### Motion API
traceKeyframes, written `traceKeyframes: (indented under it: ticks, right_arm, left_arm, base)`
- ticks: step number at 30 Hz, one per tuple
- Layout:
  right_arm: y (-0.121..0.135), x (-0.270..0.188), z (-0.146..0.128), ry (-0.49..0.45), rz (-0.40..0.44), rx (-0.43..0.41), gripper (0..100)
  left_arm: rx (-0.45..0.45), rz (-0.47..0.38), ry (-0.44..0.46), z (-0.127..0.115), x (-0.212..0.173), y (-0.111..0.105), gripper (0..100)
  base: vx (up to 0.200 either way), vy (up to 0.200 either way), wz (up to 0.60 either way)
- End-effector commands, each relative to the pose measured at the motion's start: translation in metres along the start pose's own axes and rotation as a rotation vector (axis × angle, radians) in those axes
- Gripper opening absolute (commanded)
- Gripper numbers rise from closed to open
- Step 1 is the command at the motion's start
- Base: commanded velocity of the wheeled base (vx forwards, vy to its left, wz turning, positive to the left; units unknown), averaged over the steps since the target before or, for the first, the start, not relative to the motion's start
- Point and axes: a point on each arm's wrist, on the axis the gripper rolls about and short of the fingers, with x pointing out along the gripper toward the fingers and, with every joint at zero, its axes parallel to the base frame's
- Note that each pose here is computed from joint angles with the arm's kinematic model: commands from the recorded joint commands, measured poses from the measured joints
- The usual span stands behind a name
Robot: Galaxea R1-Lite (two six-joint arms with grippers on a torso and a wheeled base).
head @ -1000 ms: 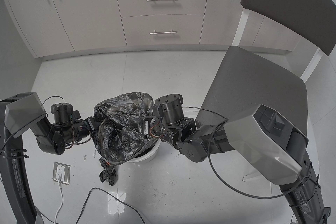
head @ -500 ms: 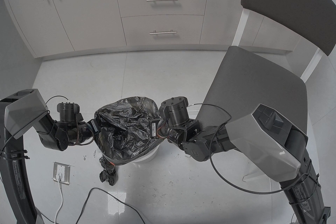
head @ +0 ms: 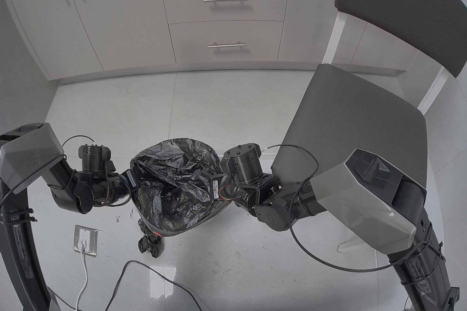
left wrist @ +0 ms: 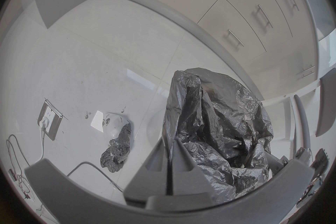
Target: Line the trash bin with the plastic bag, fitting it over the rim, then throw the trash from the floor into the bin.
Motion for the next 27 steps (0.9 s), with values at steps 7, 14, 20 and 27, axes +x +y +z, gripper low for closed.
traceKeyframes:
  ticks: [7,14,20,27]
  right_arm:
    - [0.005,-0.002,-0.009,0.023,0.002,-0.035,0]
    - [0.003,0.000,-0.017,0.034,-0.032,-0.054,0]
    - [-0.001,0.000,-0.018,0.042,-0.043,-0.073,100]
    - [0.003,-0.008,-0.007,0.015,-0.031,-0.063,100]
  left_arm:
    - [0.004,0.003,0.002,-0.001,0.000,0.001,0]
    - [0.007,0.009,0.006,-0.004,-0.003,-0.001,0]
    - [0.019,0.033,-0.004,-0.005,-0.002,0.000,0]
    - [0.018,0.031,-0.008,-0.003,-0.002,-0.001,0]
  base:
    - [0.000,0.000,0.00]
    - [0.000,0.000,0.00]
    - [0.000,0.000,0.00]
    - [0.000,0.000,0.00]
